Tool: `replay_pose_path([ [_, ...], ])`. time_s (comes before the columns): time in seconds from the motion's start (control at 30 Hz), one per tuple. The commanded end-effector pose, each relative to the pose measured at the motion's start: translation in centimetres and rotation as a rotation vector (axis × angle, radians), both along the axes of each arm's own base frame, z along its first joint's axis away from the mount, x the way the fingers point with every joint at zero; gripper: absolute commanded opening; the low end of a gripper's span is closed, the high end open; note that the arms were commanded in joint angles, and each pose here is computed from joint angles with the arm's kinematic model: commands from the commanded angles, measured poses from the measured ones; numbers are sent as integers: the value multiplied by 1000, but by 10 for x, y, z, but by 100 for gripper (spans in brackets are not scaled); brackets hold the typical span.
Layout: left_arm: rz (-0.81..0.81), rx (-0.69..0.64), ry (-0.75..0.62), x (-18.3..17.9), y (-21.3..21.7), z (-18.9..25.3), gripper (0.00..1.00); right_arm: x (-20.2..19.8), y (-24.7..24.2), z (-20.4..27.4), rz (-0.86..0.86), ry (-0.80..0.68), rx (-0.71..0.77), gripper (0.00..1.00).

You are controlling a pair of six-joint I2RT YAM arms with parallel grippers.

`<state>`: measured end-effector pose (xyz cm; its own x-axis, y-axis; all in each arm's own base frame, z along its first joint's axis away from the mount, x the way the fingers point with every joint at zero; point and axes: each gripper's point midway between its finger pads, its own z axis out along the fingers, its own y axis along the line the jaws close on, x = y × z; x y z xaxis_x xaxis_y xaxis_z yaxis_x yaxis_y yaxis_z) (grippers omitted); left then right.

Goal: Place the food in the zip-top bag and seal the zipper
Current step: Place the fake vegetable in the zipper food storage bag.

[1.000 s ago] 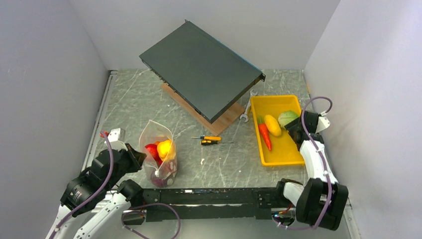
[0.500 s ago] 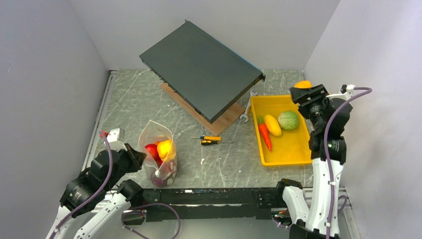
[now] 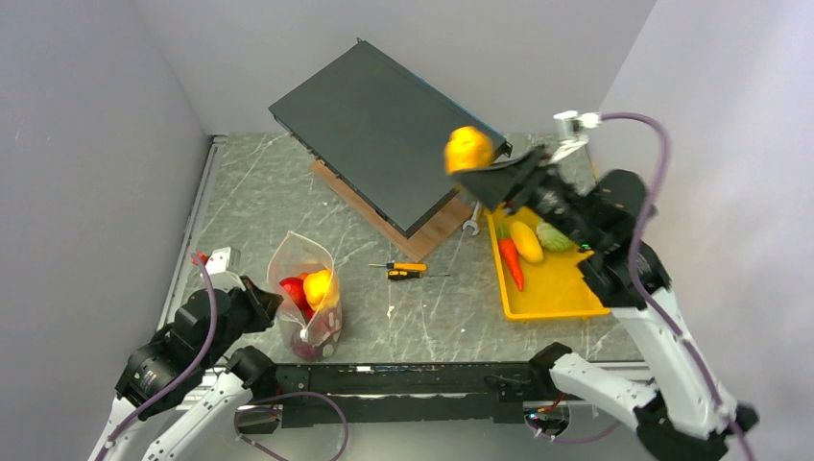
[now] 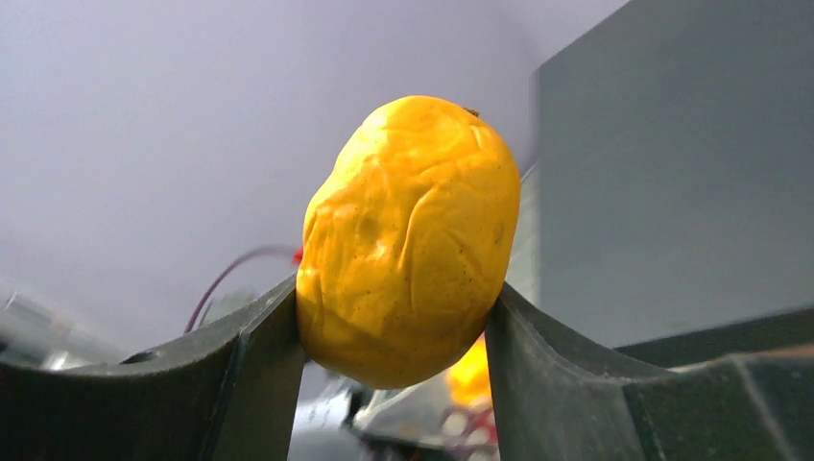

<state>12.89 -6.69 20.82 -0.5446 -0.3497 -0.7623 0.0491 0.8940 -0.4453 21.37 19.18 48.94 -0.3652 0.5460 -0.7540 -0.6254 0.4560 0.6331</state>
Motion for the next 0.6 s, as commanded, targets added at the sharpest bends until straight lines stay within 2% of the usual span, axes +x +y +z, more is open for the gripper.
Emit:
replay_pose_path([
  [0.0, -3, -3, -18, 1, -1, 3, 0, -13, 79, -26, 101, 15, -145, 16],
  [0.17, 6, -14, -26, 0, 2, 4, 0, -53, 178, -63, 228, 17, -315, 18],
  [0.27, 6, -16, -26, -1, 2, 4, 0, -68, 221, -99, 237, 29, -447, 18],
  [0.4, 7, -19, -29, -2, 2, 5, 0, -84, 259, -148, 236, 50, -657, 22],
  [0.57, 8, -21, -34, -2, 3, 6, 0, -81, 274, -187, 83, -18, -935, 36],
])
